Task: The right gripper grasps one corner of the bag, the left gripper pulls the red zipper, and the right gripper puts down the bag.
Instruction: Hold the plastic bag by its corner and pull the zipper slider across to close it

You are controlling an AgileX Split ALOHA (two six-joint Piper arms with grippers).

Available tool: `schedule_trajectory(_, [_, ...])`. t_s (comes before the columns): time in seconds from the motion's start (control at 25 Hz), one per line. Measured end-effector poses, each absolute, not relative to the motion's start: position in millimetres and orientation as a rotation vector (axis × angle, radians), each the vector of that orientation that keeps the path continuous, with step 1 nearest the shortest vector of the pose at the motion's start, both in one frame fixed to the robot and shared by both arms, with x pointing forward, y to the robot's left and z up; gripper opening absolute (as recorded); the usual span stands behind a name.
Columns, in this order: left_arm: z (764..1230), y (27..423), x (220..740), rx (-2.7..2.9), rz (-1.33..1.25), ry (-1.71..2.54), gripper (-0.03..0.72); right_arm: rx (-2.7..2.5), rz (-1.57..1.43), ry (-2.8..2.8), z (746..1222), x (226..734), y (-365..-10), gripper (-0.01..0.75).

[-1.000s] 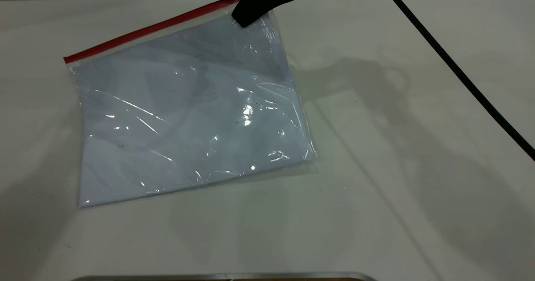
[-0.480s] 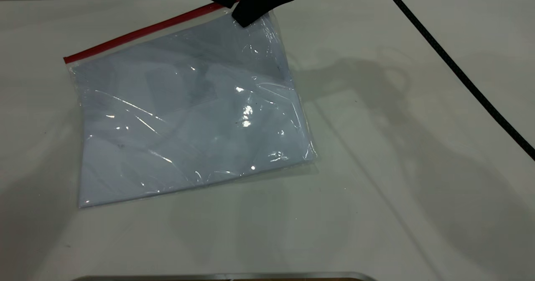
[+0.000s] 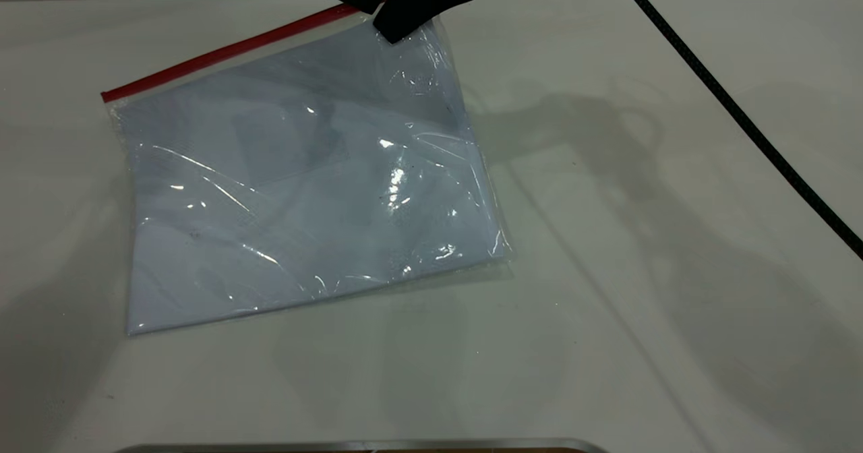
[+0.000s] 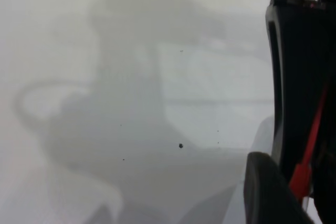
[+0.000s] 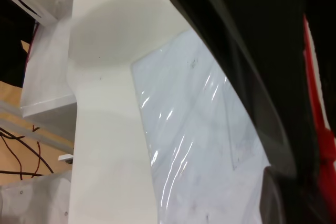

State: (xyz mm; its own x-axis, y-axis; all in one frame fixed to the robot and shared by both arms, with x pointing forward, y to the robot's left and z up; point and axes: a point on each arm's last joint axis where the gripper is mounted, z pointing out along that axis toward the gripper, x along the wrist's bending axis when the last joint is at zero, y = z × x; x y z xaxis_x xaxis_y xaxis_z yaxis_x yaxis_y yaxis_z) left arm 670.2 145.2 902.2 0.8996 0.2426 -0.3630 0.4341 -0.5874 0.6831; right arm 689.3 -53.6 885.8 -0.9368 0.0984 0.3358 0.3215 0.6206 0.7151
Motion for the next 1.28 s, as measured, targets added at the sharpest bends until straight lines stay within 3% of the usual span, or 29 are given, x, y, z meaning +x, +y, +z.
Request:
schedule_trajectory(0.32, [903, 141, 669, 2.226, -0.282, 0.441, 0.273, -0.341, -1.213, -2.584, 886, 689, -54, 0.033])
schedule_trajectory(0.72, [903, 141, 669, 2.230, -0.269, 0.413, 0.059, -0.339, -1.213, -2.581, 886, 689, -54, 0.033])
schedule_trajectory(0.96, [903, 143, 670, 2.223, -0.258, 0.408, 0.053, -0.364, -1.233, -2.567, 887, 693, -60, 0.033])
schedule_trajectory(1.28, [904, 168, 681, 2.194, -0.207, 0.489, 0.053, -0.506, -1.411, -2.476, 896, 715, -98, 0.033])
